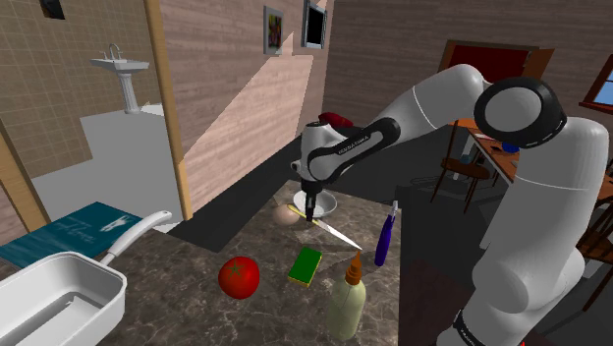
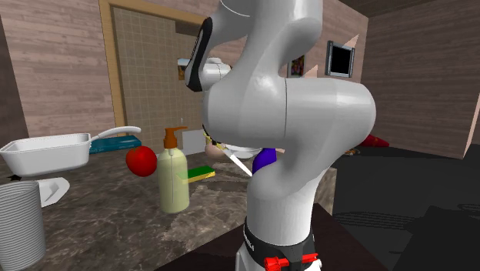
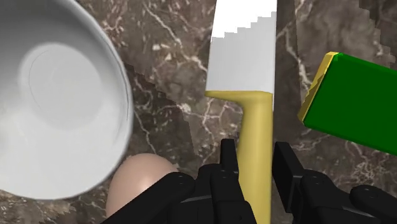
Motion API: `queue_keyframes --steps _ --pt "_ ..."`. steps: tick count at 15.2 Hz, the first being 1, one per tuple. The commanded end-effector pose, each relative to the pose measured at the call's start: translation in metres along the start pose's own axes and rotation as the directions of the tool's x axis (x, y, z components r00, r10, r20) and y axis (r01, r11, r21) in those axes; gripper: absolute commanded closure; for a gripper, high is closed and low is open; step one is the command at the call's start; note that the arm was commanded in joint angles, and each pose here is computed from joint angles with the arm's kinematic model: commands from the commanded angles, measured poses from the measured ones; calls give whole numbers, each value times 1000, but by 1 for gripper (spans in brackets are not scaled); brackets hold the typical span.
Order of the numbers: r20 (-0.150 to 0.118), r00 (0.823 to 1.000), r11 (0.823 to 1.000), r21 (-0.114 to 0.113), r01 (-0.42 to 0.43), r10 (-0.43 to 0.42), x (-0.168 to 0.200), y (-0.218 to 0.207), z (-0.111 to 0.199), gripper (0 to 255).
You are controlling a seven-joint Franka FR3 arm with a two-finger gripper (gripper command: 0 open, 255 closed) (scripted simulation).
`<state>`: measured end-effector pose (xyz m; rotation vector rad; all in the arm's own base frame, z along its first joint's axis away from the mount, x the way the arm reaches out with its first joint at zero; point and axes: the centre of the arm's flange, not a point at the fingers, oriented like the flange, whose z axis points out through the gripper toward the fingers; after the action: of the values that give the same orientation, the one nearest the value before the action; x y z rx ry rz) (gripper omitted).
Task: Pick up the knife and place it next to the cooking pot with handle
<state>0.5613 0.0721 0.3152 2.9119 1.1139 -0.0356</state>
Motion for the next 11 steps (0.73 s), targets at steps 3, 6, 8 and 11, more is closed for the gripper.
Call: queue_keyframes --steps 3,6,8,11 --pt "0 1000 1000 0 0 0 0 0 -21 255" --pt "0 1000 1000 0 0 0 0 1 -37 255" --pt "0 1000 1000 0 0 0 -1 1 -47 255" --pt "0 1000 1000 0 0 0 -1 1 -63 255"
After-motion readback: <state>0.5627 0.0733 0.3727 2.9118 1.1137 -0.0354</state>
